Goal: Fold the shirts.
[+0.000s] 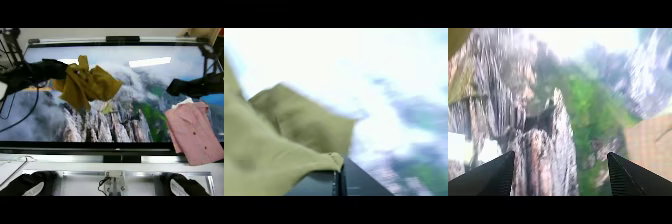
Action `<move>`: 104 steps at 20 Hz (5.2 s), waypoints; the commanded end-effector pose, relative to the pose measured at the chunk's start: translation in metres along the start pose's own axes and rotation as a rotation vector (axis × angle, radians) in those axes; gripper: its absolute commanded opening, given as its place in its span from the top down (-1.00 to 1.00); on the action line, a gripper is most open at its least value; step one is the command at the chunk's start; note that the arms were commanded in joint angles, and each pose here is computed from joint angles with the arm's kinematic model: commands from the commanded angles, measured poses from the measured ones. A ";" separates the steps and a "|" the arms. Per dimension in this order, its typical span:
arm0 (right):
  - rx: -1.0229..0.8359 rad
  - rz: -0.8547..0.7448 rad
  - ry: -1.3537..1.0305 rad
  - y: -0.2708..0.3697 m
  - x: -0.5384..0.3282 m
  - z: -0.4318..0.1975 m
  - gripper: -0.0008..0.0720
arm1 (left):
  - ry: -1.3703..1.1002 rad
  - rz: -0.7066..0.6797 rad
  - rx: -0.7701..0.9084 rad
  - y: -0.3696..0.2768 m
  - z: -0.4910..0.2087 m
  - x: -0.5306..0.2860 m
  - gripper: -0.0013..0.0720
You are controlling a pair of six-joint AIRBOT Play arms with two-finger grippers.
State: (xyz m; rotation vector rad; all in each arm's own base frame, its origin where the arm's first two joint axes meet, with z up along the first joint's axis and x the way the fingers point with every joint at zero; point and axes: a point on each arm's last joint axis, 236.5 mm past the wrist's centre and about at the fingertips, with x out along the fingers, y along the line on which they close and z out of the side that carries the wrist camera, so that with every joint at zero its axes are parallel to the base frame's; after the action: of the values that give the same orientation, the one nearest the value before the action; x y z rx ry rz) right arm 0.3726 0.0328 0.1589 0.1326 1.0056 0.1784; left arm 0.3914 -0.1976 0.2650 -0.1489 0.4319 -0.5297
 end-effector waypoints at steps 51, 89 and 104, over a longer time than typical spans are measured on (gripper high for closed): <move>-0.114 0.336 0.719 0.143 0.192 -0.218 0.81 | 0.475 0.065 -0.408 0.054 -0.218 0.104 0.86; 0.061 0.297 -0.249 0.109 0.037 0.072 -0.92 | 0.439 0.480 -0.013 0.106 -0.139 -0.145 0.86; -0.362 0.249 0.335 0.130 0.267 -0.077 -0.94 | 0.501 0.394 -0.105 0.091 -0.177 -0.125 0.86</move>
State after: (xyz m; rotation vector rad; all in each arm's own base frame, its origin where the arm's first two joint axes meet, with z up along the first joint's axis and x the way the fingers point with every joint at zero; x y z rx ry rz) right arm 0.4318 0.2062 -0.0604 0.0686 1.3200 0.5969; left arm 0.2594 -0.0591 0.1291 -0.0218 0.9537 -0.1456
